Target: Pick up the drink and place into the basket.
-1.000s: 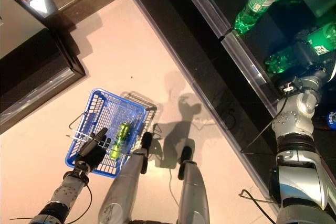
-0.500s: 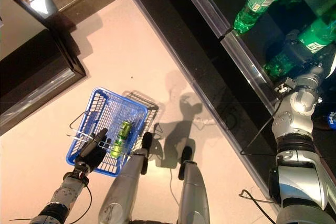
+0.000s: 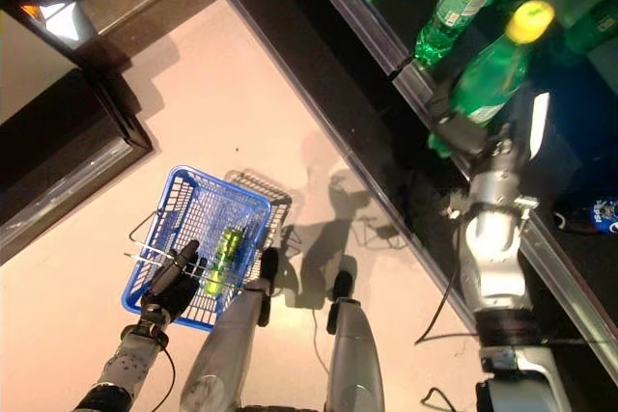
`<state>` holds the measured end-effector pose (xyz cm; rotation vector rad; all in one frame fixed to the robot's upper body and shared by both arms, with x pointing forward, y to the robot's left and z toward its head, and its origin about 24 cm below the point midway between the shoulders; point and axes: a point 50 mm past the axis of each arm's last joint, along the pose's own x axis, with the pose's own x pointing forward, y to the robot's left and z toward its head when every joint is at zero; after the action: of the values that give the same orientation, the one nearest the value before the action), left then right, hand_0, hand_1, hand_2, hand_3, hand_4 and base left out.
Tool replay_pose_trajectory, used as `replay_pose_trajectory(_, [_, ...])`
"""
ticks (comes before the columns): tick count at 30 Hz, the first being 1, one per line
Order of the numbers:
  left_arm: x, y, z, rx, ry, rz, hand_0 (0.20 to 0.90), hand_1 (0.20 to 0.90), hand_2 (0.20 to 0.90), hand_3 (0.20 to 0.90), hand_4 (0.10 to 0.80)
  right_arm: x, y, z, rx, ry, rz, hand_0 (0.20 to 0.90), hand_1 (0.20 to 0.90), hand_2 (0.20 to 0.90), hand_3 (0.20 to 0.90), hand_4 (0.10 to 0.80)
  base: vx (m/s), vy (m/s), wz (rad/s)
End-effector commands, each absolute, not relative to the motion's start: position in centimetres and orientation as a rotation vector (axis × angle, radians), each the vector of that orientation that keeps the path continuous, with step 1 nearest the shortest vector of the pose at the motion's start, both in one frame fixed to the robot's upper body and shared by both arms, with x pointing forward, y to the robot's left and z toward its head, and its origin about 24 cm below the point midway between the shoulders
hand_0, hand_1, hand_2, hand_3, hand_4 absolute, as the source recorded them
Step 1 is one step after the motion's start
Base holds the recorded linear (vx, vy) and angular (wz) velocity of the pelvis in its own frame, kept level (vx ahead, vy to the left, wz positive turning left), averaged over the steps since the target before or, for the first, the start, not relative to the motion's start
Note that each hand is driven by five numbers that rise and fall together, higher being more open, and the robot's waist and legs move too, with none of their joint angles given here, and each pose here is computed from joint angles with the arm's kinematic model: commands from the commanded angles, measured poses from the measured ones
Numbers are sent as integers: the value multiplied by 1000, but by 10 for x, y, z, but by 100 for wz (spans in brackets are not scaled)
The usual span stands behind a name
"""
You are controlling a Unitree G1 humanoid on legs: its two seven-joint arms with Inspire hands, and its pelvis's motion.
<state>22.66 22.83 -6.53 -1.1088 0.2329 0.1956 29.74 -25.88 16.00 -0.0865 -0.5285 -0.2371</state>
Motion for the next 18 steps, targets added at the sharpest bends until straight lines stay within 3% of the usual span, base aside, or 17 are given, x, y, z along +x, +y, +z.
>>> replay_pose_trajectory(1, [231, 252, -24, -1086, -117, 88, 300, 300, 300, 200, 100, 257, -243, 248, -182, -1048, -117, 300, 300, 300, 200, 100, -60, 55, -10])
replay_pose_trajectory(11, [230, 250, -17, -1079, -191, 64, 300, 300, 300, 200, 100, 249, -217, 211, -129, -905, 127, 300, 300, 300, 200, 100, -45, 72, -9])
replay_pose_trajectory(18, [245, 233, 10, -994, -208, -94, 300, 300, 300, 200, 100, 268, -188, 186, -166, -712, 337, 300, 300, 300, 200, 100, -18, 48, 3])
